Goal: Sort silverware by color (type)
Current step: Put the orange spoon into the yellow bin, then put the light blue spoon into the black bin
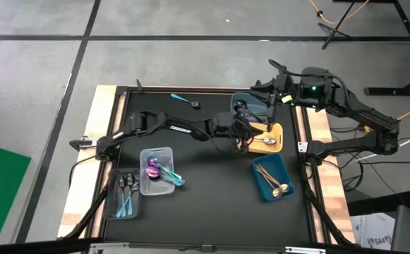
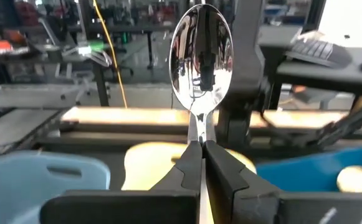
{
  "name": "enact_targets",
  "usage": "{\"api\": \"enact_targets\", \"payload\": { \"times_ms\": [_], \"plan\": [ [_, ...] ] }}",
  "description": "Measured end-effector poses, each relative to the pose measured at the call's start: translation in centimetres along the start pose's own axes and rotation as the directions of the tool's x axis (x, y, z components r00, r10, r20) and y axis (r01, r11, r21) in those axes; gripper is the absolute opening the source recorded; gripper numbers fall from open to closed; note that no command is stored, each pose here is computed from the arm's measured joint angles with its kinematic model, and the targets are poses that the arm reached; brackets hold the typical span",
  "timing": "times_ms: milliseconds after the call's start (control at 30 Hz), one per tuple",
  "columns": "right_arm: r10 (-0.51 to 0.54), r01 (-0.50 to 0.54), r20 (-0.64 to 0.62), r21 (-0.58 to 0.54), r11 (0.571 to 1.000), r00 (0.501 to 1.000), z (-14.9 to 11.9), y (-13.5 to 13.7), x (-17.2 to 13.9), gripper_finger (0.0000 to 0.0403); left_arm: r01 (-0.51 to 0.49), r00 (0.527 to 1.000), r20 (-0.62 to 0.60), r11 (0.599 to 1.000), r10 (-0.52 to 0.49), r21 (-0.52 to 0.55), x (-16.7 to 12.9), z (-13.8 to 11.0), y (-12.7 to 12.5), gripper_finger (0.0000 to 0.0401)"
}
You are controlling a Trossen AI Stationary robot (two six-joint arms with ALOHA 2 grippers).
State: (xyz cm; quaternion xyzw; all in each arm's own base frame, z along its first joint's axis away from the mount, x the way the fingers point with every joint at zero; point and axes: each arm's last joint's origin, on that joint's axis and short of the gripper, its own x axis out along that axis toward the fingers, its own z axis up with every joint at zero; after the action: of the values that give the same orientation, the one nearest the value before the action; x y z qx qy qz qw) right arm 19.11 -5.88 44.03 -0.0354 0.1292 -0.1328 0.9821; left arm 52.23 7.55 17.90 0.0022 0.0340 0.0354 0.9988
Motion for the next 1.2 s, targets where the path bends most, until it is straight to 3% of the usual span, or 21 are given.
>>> {"api": "enact_targets", "payload": {
  "times_ms": [367, 767, 1200],
  "plan": [
    [0.008, -0.007, -0.067, 0.003, 1.000, 0.998, -0.6, 0.1, 0.0, 0.0072, -0.017, 0.977, -0.214, 1.000, 0.013, -0.015, 0.1, -3.4, 0.2, 0.0012],
    [0.010, -0.010, -0.090, 0.004, 1.000, 0.996, -0.9, 0.1, 0.0, 0.0072, -0.019, 0.976, -0.219, 1.000, 0.015, -0.017, 0.1, -3.4, 0.2, 0.0019],
    [0.011, -0.011, -0.099, 0.004, 1.000, 0.995, -1.0, 0.1, 0.0, 0.0072, -0.017, 0.976, -0.218, 1.000, 0.012, -0.023, 0.1, -3.4, 0.0, 0.0121]
  ]
}}
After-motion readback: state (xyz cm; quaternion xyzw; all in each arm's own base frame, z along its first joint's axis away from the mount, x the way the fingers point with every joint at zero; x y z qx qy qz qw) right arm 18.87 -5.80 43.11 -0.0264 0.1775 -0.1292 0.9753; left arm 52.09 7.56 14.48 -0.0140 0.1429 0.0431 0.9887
